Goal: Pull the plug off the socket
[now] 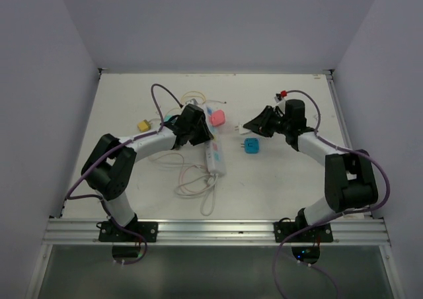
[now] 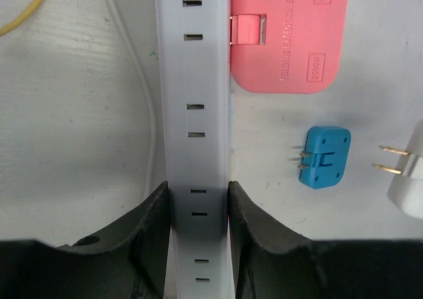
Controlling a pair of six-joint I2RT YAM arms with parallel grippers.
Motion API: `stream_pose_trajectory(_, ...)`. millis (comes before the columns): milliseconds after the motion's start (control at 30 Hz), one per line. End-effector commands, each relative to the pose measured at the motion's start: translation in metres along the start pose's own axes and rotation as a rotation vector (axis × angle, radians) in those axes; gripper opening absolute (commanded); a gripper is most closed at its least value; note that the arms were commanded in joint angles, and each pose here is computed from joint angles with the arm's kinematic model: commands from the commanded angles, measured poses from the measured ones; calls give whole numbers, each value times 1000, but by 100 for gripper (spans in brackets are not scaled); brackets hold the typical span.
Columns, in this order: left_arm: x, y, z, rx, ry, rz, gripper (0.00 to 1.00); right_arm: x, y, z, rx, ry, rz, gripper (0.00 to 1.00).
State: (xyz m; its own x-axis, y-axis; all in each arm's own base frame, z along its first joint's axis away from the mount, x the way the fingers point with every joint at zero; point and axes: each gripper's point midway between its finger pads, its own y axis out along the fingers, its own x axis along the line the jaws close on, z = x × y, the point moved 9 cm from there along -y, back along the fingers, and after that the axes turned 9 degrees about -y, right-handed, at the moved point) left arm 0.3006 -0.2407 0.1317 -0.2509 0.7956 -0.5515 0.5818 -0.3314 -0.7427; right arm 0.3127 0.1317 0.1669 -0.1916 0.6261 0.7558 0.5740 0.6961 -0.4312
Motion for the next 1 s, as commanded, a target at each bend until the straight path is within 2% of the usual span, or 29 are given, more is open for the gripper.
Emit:
stream_pose_trajectory(0, 34, 1, 7, 36, 72, -148, 0, -21, -23, -5, -52, -10, 145, 0)
stream_pose_trajectory(200, 31, 3, 9, 64, 79, -117, 0, -58, -30, -13, -112, 94, 186, 0)
stream_pose_trajectory(367, 28, 3, 12, 84, 84, -79, 0, -76, -27, -24, -155, 108, 187, 0)
stream_pose_trajectory(533, 27, 4, 12, 93, 93, -62, 0, -97, -14, -28, -136, 144, 224, 0)
stream_pose_trajectory(667, 28, 5, 13, 97, 101, -64, 0, -108, -10, -28, -121, 167, 223, 5)
stream_pose_trajectory(767, 28, 6, 13, 96, 101, -65, 0, -112, -12, -25, -122, 167, 242, 18)
stream_pose_trajectory(800, 28, 6, 13, 97, 101, -64, 0, -116, -14, -24, -125, 170, 268, 30)
stream_pose_trajectory(900, 27, 5, 12, 96, 99, -62, 0, -119, -19, -18, -111, 166, 308, 47)
stream_pose_trajectory(967, 27, 4, 12, 93, 99, -60, 0, -121, -23, -14, -102, 158, 332, 63)
